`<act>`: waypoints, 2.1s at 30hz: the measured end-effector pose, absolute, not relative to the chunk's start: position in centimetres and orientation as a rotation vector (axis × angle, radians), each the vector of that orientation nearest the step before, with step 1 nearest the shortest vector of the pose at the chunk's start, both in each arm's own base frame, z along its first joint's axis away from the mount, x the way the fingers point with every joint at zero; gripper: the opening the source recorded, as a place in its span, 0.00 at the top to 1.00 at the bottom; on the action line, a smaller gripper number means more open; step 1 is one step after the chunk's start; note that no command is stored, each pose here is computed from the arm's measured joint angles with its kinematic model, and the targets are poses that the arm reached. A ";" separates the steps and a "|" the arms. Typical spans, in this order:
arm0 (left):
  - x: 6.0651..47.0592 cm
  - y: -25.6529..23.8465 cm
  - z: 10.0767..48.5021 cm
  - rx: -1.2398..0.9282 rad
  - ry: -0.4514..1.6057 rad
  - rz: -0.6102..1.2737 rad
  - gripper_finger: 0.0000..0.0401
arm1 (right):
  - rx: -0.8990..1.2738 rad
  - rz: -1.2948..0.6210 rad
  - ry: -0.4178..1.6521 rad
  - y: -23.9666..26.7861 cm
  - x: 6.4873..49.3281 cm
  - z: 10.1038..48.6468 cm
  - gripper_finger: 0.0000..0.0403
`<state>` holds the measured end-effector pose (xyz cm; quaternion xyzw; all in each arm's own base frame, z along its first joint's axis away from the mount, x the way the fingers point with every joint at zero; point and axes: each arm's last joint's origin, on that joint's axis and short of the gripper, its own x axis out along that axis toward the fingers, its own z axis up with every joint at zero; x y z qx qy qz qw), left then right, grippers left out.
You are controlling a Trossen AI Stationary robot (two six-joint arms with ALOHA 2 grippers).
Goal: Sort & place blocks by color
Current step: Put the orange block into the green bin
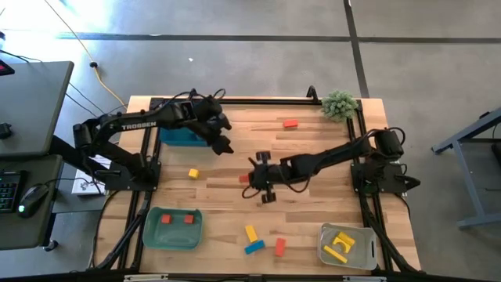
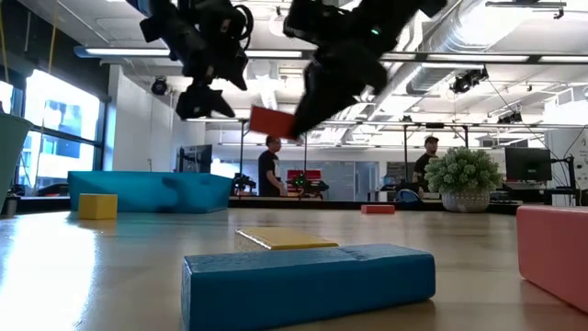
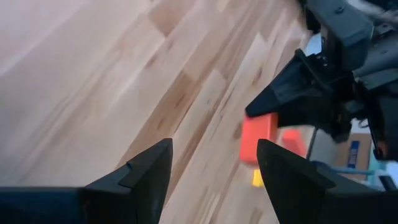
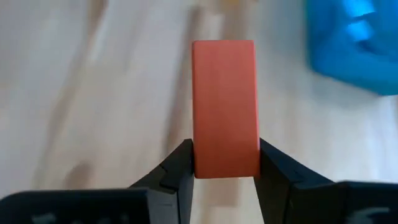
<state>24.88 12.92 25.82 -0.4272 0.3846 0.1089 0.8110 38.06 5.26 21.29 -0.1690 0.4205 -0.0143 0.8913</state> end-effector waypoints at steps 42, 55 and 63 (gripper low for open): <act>25.9 14.2 26.8 -0.833 0.642 0.270 0.51 | -0.347 -0.473 0.679 -0.4 40.2 25.3 0.74; 26.0 13.9 26.9 -0.775 0.646 0.237 0.72 | -0.351 -0.468 0.678 0.0 40.2 25.2 0.66; 25.9 11.8 25.8 -0.701 0.816 0.313 0.73 | -0.285 -0.365 0.669 1.3 40.3 25.1 0.47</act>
